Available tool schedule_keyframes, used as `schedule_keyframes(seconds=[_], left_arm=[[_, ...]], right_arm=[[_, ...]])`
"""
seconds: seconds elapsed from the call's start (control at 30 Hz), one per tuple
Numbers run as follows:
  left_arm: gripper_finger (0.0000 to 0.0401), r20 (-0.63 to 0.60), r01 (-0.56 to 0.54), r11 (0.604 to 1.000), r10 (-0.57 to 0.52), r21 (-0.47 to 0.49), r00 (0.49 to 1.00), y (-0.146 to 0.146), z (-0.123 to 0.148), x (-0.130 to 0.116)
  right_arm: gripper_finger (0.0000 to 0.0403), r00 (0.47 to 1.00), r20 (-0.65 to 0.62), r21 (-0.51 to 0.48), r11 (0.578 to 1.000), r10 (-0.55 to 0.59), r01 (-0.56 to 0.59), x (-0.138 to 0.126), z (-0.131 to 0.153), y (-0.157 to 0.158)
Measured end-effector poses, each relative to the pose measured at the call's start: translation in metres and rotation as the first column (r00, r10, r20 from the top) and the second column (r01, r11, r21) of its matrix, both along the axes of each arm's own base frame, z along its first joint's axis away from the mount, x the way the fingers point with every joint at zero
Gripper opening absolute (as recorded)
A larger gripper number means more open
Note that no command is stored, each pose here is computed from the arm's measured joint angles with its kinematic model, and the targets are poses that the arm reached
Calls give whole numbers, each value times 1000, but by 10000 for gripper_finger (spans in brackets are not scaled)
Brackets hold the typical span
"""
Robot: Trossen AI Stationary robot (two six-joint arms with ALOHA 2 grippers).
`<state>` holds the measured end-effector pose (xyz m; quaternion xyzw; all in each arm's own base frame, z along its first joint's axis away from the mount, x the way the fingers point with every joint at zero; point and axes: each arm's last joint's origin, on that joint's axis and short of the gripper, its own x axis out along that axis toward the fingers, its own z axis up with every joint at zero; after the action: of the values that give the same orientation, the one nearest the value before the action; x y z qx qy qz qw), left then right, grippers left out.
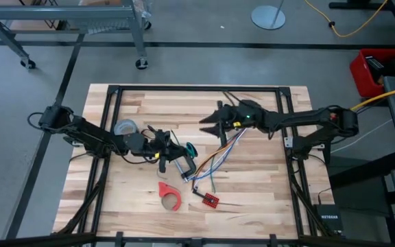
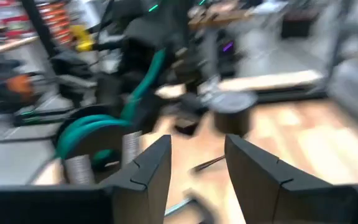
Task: Coil cords
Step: Uncoil the green wire from the spool
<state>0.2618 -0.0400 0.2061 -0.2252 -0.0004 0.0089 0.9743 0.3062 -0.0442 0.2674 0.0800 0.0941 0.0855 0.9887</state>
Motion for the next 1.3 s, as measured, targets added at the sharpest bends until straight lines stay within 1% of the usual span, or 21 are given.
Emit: schedule_keyframes(seconds=[0.1, 0.23, 0.37, 0.53, 0.67, 0.93, 1.0, 1.07, 1.17, 1.23, 1.3], left_arm=[[35, -11, -26, 999, 26, 36, 1000, 5, -1, 0], [38, -6, -105, 992, 106, 63, 994, 15, 0, 1], [39, -7, -160, 984, 161, 77, 987, 24, -1, 2], [35, -5, -173, 982, 174, 76, 985, 27, 0, 2], [41, 3, -176, 982, 176, 72, 984, 28, 0, 2], [36, 13, -176, 981, 176, 82, 984, 28, 1, 2], [41, 13, -178, 981, 178, 82, 984, 28, 1, 2], [44, 13, -181, 980, 181, 82, 983, 28, 1, 2], [43, 16, -186, 979, 185, 81, 983, 28, 2, 2], [41, 15, -194, 978, 193, 81, 981, 28, 1, 2], [43, 14, -196, 977, 196, 81, 981, 29, 1, 2]], right_arm=[[156, 997, -26, 61, 996, 66, -65, 1, 3, 2], [156, 997, -35, 114, 991, 72, -68, 1, 3, 4], [156, 998, -59, 98, 995, 27, -21, 4, -1, 12], [156, 997, -60, 57, 997, -49, 52, 8, -3, 21], [156, 992, -72, 26, 994, -104, 106, 11, -7, 25], [151, 989, -86, 17, 993, -117, 119, 17, -16, 27], [136, 988, -85, 7, 991, -130, 131, 17, -16, 27], [111, 988, -78, -11, 991, -135, 135, 17, -16, 27], [57, 988, -66, -18, 991, -136, 135, 17, -15, 27], [20, 987, -63, -45, 988, -147, 145, 17, -15, 26], [13, 986, -56, -66, 986, -154, 151, 17, -15, 25]])
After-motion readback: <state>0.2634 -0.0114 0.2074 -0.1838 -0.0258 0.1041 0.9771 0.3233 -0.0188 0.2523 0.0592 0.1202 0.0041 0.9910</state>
